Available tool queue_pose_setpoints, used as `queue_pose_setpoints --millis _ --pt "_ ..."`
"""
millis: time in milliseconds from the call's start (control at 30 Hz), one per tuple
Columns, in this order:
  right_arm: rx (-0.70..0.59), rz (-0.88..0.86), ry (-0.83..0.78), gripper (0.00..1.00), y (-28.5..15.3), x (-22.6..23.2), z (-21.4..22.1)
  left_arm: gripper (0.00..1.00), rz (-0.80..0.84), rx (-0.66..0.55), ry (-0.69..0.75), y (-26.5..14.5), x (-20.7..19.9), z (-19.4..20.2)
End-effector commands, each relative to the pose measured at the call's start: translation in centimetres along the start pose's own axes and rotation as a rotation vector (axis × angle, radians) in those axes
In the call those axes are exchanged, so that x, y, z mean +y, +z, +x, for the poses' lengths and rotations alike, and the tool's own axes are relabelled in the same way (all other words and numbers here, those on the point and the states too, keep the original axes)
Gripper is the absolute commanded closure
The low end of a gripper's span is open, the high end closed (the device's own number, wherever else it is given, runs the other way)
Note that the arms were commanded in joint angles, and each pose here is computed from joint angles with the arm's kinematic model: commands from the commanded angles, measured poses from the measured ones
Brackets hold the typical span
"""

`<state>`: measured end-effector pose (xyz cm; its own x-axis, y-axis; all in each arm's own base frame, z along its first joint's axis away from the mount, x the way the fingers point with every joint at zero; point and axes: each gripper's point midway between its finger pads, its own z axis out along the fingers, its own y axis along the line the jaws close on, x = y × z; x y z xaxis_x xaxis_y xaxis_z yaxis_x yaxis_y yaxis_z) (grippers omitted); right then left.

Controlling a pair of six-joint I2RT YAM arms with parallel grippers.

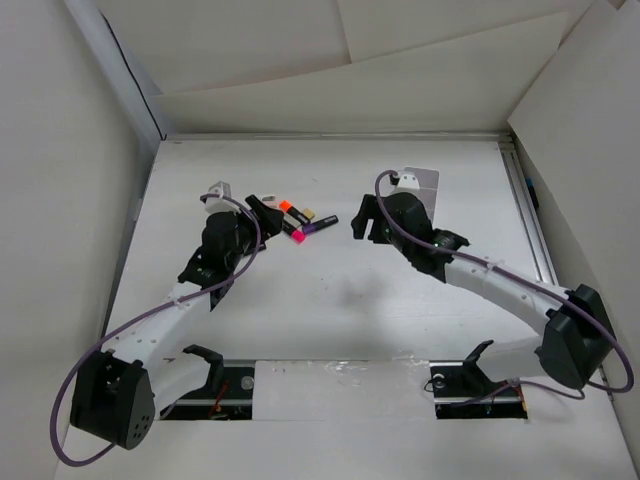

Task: Sort the stationery into containers
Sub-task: Pick up the pen from the center of the board.

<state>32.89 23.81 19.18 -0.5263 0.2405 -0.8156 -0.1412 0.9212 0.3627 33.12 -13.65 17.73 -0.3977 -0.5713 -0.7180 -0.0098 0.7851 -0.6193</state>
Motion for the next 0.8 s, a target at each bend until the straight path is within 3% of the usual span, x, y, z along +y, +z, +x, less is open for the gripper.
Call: queue_pose_setpoints --millis 0,167,233,333,367,400,467,500,533,600,767 --pt "-0.076 -0.061 0.004 0.21 0.3 2.3 -2.7 0.18 0.055 -0.122 0.009 -0.2 -2.0 -3.5" --pt "-0.086 -0.106 0.016 0.23 -0.3 3.3 -2.4 0.16 -0.004 -0.134 0.029 -0.1 -0.9 -3.7" --pt "-0.099 -0.104 0.020 0.26 -0.5 3.1 -2.5 0.20 -0.031 -0.144 0.018 -0.1 -0.4 -3.9" --pt "-0.104 -0.107 0.022 0.40 -1.0 2.7 -2.3 0.30 -0.051 -0.135 0.010 0.1 0.2 -3.3" --pt "-0.103 -0.106 0.022 0.58 -1.1 2.5 -2.1 0.39 -0.058 -0.127 0.012 0.2 0.6 -2.9" --pt "-0.103 -0.106 0.022 0.69 -1.1 2.5 -2.1 0.47 -0.065 -0.119 0.014 0.4 0.8 -2.7" --pt "-0.105 -0.097 0.022 0.84 -1.0 2.2 -1.8 0.62 -0.084 -0.093 0.032 0.2 0.8 -1.5" --pt "-0.098 -0.092 0.019 0.95 -0.9 1.9 -1.4 0.78 -0.090 -0.086 0.034 0.1 0.9 -1.3" --pt "-0.098 -0.092 0.019 1.00 -0.9 1.9 -1.4 0.88 -0.111 -0.077 0.038 0.1 1.6 -0.9" --pt "-0.093 -0.100 0.018 1.00 -0.9 2.1 -1.3 0.94 -0.149 -0.065 0.046 -0.3 2.4 -0.6" --pt "-0.084 -0.116 0.023 1.00 -1.1 2.6 -1.1 0.97 -0.264 -0.124 -0.011 -2.7 5.3 -0.9"
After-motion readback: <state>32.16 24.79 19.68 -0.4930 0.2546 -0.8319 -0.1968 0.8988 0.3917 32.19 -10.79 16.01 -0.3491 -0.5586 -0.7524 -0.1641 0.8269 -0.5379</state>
